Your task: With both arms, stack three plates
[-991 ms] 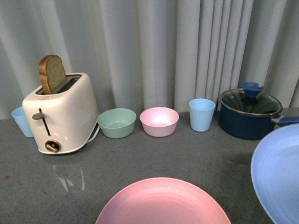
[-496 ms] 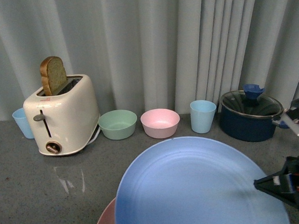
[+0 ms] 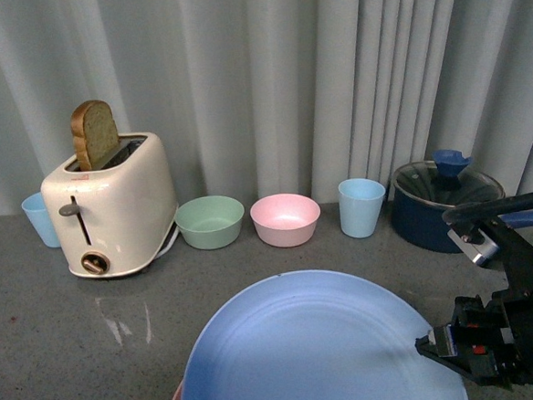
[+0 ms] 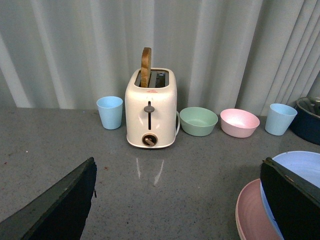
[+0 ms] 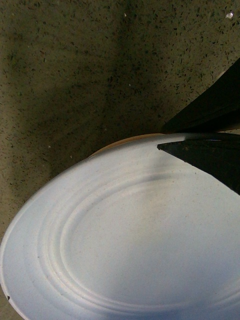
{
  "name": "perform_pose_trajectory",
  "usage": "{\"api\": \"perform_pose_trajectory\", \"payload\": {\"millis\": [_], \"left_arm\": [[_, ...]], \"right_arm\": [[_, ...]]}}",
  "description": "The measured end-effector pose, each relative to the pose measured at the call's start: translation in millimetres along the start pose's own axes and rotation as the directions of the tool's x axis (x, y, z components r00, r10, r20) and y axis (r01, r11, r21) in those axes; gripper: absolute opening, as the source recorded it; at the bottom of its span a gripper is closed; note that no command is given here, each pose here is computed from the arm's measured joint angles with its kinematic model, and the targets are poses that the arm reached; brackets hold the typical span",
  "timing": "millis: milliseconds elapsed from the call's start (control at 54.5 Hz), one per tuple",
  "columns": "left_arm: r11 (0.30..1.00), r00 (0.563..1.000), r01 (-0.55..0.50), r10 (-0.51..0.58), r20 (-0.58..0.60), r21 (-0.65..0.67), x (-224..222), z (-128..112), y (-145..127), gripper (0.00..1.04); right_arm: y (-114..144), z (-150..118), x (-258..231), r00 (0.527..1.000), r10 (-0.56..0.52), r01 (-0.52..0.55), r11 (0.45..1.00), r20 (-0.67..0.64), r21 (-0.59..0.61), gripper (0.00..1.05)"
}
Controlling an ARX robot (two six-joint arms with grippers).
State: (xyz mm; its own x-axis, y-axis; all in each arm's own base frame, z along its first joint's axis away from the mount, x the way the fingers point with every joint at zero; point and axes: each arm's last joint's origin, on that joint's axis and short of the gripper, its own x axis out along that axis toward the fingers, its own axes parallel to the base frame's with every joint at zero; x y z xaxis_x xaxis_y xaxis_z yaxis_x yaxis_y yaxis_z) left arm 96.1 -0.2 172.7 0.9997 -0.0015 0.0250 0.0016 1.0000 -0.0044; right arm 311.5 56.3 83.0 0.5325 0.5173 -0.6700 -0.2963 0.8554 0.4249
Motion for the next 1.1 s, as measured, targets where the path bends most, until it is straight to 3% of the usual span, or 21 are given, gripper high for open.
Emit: {"api": "perform_pose_trajectory", "payload": {"millis": [900,1028,1102], "left_arm": [[1.000,1.000,0.000,0.000,0.000,0.000,0,0,0,0.98],[1.000,1.000,0.000,0.000,0.000,0.000,0,0,0,0.98],[1.000,1.000,0.000,0.000,0.000,0.000,0,0,0,0.98]], "right_arm": [[15,2,33,0.996,-0.011,0.007,0.999,-0.085,-0.047,0.03],[13,1,32,0.996,-0.019,0.016,0.999,-0.089,-0.041,0.21],[9,2,29,0.996,-0.020,0.018,0.999,-0.083,-0.029,0.39]]}}
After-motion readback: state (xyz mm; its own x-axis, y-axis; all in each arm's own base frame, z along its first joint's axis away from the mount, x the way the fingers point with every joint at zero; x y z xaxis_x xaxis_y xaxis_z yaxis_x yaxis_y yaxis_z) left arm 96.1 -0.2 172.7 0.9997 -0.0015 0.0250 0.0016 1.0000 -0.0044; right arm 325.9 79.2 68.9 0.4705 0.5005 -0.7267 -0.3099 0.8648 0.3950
